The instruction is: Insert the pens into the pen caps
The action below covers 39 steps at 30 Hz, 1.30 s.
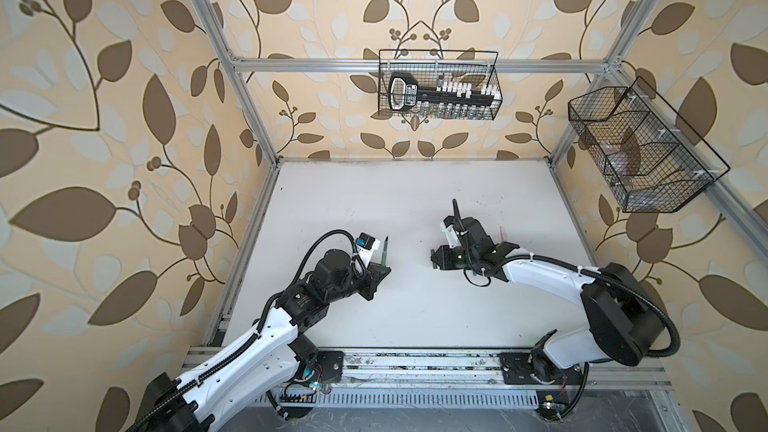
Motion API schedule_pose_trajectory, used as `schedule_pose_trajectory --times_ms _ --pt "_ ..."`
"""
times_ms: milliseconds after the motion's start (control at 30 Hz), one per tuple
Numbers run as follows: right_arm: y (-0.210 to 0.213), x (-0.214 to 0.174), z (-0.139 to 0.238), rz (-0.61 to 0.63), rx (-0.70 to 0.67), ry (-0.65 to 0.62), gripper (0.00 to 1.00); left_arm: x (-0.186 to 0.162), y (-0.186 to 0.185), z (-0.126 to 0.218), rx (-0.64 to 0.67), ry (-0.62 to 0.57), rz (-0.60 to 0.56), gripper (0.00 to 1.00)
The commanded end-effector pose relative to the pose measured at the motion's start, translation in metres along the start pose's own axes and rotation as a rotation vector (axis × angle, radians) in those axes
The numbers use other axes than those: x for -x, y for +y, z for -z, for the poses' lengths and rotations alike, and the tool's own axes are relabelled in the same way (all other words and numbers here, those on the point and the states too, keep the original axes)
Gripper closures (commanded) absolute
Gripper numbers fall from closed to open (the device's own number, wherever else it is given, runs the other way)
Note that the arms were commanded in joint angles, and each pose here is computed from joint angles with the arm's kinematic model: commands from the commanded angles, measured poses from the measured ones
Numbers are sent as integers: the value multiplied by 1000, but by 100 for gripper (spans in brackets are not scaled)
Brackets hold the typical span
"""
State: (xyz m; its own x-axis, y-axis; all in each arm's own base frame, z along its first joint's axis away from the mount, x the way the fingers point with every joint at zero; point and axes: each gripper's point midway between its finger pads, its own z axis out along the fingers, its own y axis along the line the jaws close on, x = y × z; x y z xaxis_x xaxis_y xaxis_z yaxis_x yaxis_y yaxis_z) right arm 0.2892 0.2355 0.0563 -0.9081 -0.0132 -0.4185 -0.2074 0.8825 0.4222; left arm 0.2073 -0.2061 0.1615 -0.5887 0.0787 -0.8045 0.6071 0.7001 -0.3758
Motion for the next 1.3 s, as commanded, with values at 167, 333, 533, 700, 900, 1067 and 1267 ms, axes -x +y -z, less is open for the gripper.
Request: schedule_pose_trajectory --times_ms 167,333,533,700,900,1067,1267 --pt "-25 -12 -18 81 -197 194 82 4 -9 0 -46 -25 -17 100" --pt "-29 -12 -18 143 -276 250 74 5 -9 0 -44 -28 -19 100" --pt "-20 -9 -22 169 -274 276 59 5 -9 0 -48 -26 -20 100" --pt "-21 -6 -28 197 -325 300 55 5 -10 1 -51 -27 -21 100" --pt "-26 -10 -38 265 -405 344 55 6 -11 2 -58 -31 -23 100" --pt "-32 -11 -45 285 -438 362 59 7 -12 3 -61 -35 -24 100" --pt "-32 -1 -38 301 -441 314 72 11 -14 3 -62 -42 -34 100"
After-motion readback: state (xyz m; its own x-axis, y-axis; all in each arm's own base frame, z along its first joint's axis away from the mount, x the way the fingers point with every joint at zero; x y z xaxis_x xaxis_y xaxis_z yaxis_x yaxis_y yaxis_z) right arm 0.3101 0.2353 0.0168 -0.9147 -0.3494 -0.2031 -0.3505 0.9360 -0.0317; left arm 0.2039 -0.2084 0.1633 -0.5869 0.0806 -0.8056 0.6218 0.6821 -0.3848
